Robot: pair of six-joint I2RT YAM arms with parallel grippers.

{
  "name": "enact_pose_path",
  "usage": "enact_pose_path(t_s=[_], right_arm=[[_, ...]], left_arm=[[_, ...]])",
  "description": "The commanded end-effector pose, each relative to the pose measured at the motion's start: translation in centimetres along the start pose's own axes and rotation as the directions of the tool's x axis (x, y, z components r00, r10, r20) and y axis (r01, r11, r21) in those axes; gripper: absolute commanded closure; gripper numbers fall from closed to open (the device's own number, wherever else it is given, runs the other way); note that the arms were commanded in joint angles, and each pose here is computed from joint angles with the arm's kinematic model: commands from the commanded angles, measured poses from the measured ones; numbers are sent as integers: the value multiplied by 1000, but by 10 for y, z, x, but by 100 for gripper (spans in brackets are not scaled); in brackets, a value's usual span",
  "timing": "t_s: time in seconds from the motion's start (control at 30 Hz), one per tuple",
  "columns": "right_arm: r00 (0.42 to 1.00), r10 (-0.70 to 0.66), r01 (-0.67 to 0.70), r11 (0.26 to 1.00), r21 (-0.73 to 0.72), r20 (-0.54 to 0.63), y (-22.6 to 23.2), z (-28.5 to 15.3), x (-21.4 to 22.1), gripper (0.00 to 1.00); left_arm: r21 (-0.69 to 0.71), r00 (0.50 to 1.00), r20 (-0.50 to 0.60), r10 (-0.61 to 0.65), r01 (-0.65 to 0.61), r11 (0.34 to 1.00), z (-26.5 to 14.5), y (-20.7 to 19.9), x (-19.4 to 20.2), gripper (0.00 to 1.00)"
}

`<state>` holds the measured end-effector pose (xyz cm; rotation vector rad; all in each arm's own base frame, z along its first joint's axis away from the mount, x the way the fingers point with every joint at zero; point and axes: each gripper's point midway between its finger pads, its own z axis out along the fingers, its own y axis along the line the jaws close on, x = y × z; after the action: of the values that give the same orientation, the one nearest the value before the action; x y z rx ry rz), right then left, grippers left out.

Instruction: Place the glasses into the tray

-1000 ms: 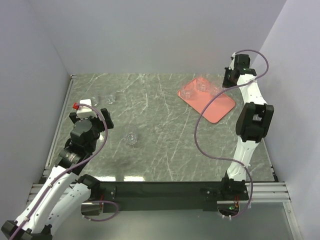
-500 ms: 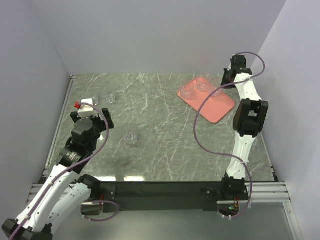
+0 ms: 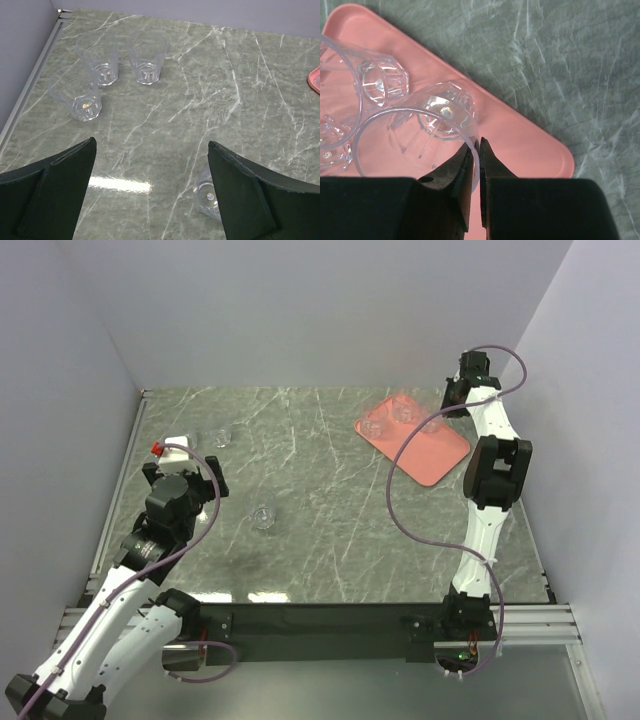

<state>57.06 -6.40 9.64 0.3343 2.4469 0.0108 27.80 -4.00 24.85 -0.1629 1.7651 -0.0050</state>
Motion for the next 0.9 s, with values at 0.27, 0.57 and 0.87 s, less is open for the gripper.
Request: enact_pose_path(t_s=[0.27,0.57,0.87], right_arm=[[995,-17,17,1000,0,103,2,-18,-35,61],[985,-76,83,996,-37,157,0,-81,-31,56],[947,-279,320,857,-403,158,43,-179,74,55]], left_arm=[[27,1000,18,1,-1,1000,2,-4,-7,1],[111,998,-3,-62,62,992,1,-21,-5,1],[132,936,-240,-257,294,947,6,-56,24,1]])
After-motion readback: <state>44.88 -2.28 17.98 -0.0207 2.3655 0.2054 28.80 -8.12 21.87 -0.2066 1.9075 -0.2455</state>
